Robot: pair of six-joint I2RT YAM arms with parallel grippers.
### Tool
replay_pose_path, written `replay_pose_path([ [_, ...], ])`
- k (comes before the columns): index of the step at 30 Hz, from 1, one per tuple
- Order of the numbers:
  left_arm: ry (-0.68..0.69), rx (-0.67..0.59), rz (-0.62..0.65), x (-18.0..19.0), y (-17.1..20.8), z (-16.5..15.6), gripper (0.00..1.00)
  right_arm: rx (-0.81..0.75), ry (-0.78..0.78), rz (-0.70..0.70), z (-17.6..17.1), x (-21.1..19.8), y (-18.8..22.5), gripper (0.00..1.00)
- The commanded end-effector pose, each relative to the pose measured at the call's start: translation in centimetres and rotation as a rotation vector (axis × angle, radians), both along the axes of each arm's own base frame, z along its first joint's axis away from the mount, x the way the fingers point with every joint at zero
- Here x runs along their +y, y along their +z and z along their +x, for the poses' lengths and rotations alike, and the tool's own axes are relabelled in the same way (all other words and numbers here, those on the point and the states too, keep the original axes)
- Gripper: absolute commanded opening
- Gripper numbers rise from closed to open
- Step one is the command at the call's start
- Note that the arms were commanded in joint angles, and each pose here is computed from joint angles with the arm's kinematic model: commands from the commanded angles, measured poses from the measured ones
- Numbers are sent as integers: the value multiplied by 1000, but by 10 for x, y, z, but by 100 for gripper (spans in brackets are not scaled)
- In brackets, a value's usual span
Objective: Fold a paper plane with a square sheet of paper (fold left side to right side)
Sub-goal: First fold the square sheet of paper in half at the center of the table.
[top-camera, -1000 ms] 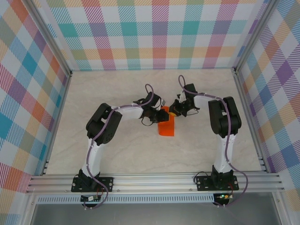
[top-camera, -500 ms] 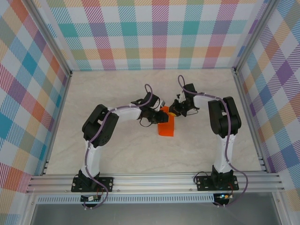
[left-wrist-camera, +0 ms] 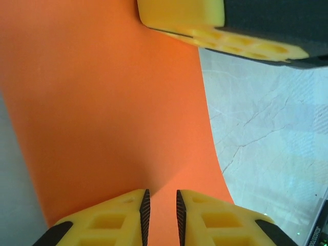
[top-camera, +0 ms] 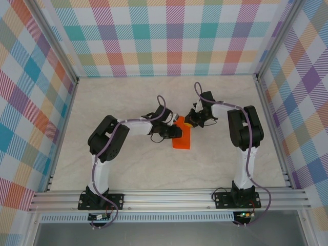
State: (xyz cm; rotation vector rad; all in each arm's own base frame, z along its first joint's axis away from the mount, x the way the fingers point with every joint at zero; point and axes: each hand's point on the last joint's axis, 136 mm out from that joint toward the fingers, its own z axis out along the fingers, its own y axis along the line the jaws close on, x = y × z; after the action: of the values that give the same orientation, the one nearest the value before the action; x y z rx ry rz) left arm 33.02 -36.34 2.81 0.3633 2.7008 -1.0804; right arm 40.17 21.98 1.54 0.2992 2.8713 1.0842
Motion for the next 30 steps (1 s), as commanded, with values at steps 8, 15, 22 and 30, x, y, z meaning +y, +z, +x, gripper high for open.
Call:
replay_pose_path([
  [8, -150, 11, -23, 5, 3, -57, 21, 128, -10, -144, -27, -19, -43, 9],
  [15, -177, 27, 14, 15, -7, -80, 21, 127, -10, -144, -26, -19, -42, 9],
  [22, -160, 24, -6, 21, 1, -90, 21, 124, -3, -135, -26, -17, -41, 9],
  [30, -95, -58, -120, 9, 73, -55, 28, 118, 7, -139, -25, -17, -39, 9],
])
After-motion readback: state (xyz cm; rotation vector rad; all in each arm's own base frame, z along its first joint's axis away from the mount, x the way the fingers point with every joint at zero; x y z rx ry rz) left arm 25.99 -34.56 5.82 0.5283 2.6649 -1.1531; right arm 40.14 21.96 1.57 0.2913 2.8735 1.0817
